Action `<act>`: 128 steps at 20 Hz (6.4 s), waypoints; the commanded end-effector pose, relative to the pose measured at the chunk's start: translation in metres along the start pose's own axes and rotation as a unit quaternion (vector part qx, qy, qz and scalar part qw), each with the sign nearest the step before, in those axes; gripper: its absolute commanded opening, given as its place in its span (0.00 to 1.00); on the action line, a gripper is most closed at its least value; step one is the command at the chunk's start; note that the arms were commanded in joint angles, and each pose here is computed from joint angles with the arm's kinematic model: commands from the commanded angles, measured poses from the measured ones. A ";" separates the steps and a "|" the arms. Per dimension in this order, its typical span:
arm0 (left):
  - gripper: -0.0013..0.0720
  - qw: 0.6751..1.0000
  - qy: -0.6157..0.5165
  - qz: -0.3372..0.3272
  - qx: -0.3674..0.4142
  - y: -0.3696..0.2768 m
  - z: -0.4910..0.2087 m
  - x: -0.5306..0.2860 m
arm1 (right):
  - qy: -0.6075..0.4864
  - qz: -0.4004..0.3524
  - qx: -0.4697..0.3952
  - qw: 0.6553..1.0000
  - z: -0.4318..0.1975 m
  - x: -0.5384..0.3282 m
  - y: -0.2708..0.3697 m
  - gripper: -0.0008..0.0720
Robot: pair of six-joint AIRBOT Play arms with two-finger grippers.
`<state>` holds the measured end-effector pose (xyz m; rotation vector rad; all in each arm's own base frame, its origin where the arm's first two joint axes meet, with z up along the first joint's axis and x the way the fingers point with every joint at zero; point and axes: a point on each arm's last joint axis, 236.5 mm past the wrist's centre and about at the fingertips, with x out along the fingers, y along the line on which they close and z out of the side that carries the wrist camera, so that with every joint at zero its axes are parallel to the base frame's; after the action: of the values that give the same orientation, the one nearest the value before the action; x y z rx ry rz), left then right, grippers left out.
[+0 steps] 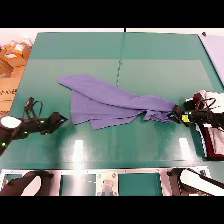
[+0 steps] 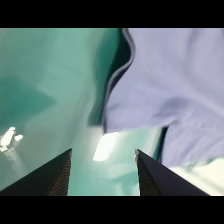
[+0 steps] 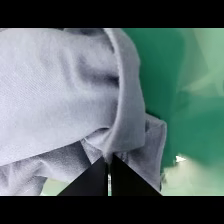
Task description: Fold the shirts.
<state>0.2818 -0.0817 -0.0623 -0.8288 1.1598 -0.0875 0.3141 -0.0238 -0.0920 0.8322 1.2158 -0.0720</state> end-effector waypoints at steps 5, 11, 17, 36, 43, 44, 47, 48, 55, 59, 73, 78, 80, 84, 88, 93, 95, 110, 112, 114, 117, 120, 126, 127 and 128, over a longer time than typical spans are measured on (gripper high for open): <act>0.64 0.999 0.019 0.010 -0.048 0.008 -0.017 0.054 | -0.001 0.001 -0.002 1.000 0.001 0.000 0.001 0.03; 0.62 0.996 0.027 -0.036 -0.074 -0.003 -0.017 0.073 | -0.001 0.001 -0.002 1.000 0.001 0.000 0.001 0.03; 0.05 0.998 0.060 -0.033 0.002 -0.007 -0.027 0.068 | 0.011 0.006 -0.005 1.000 -0.003 -0.002 0.005 0.03; 0.05 0.672 -0.540 -0.165 0.479 -0.376 -0.007 -0.542 | -0.514 0.336 -0.335 0.715 -0.082 -0.546 0.371 0.03; 0.05 0.681 -0.563 -0.094 0.459 -0.353 0.006 -0.554 | -0.598 0.280 -0.348 0.666 -0.120 -0.603 0.367 0.03; 0.05 0.695 -0.555 -0.078 0.450 -0.345 0.022 -0.542 | -0.601 0.266 -0.343 0.671 -0.110 -0.600 0.363 0.03; 0.05 0.768 -0.482 -0.042 0.419 -0.315 0.083 -0.468 | -0.554 0.252 -0.307 0.731 -0.048 -0.553 0.350 0.02; 0.05 0.796 -0.449 -0.032 0.406 -0.303 0.106 -0.435 | -0.525 0.242 -0.289 0.763 -0.017 -0.521 0.339 0.02; 0.05 0.937 -0.138 -0.061 0.315 -0.196 0.188 -0.125 | -0.305 0.153 -0.161 0.926 0.135 -0.202 0.225 0.02; 0.05 0.961 -0.052 -0.042 0.270 -0.139 0.195 0.021 | -0.212 0.105 -0.097 0.967 0.170 -0.050 0.174 0.03; 0.05 0.953 -0.069 -0.001 0.294 -0.130 0.246 0.022 | -0.125 0.082 -0.134 0.980 0.218 -0.029 0.150 0.02; 0.05 0.952 0.067 0.049 0.294 -0.085 0.193 0.019 | -0.008 0.014 -0.162 0.987 0.154 -0.026 0.099 0.02; 0.05 0.948 0.112 0.062 0.293 -0.073 0.175 0.015 | 0.009 -0.024 -0.162 0.986 0.133 -0.024 0.072 0.02; 0.05 0.951 0.152 0.080 0.257 -0.040 0.147 0.033 | 0.040 -0.056 -0.140 0.988 0.103 -0.008 0.032 0.02; 0.05 0.956 0.158 0.086 0.232 -0.016 0.130 0.055 | 0.052 -0.061 -0.124 0.989 0.087 0.008 0.018 0.03; 0.08 0.966 0.139 0.023 0.215 -0.047 0.130 0.061 | 0.046 -0.050 -0.119 0.990 0.091 0.006 0.024 0.26; 0.73 0.960 0.180 0.021 0.214 -0.045 0.113 0.052 | 0.058 -0.066 -0.118 0.989 0.095 -0.010 0.018 0.57; 0.05 0.968 0.142 0.087 0.186 -0.010 0.015 -0.049 | 0.156 -0.196 0.116 0.961 -0.102 -0.078 -0.070 0.19; 0.05 0.975 0.100 0.087 0.178 -0.002 -0.006 -0.058 | 0.201 -0.193 0.137 0.951 -0.141 -0.065 -0.078 0.35; 0.07 0.979 0.089 0.088 0.160 0.007 -0.030 -0.062 | 0.225 -0.193 0.142 0.944 -0.165 -0.056 -0.086 0.44; 0.75 0.984 0.097 0.073 0.133 0.011 -0.049 -0.056 | 0.227 -0.128 0.129 0.957 -0.176 -0.033 -0.069 0.44; 0.75 0.985 0.115 0.062 0.110 0.016 -0.065 -0.046 | 0.202 -0.082 0.147 0.965 -0.172 -0.016 -0.054 0.44; 0.75 0.989 0.144 0.017 0.043 0.019 -0.100 -0.024 | 0.183 -0.065 0.136 0.972 -0.165 -0.010 -0.050 0.44; 0.75 0.989 0.143 0.004 0.036 0.017 -0.104 -0.019 | 0.183 -0.065 0.134 0.972 -0.165 -0.010 -0.050 0.44; 0.75 0.989 0.142 0.001 0.036 0.017 -0.110 -0.013 | 0.183 -0.065 0.134 0.972 -0.165 -0.010 -0.050 0.44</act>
<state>0.1825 -0.1058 -0.0701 -0.6918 1.4323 -0.2290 0.1411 0.0455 -0.1179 1.0583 1.7144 -0.1766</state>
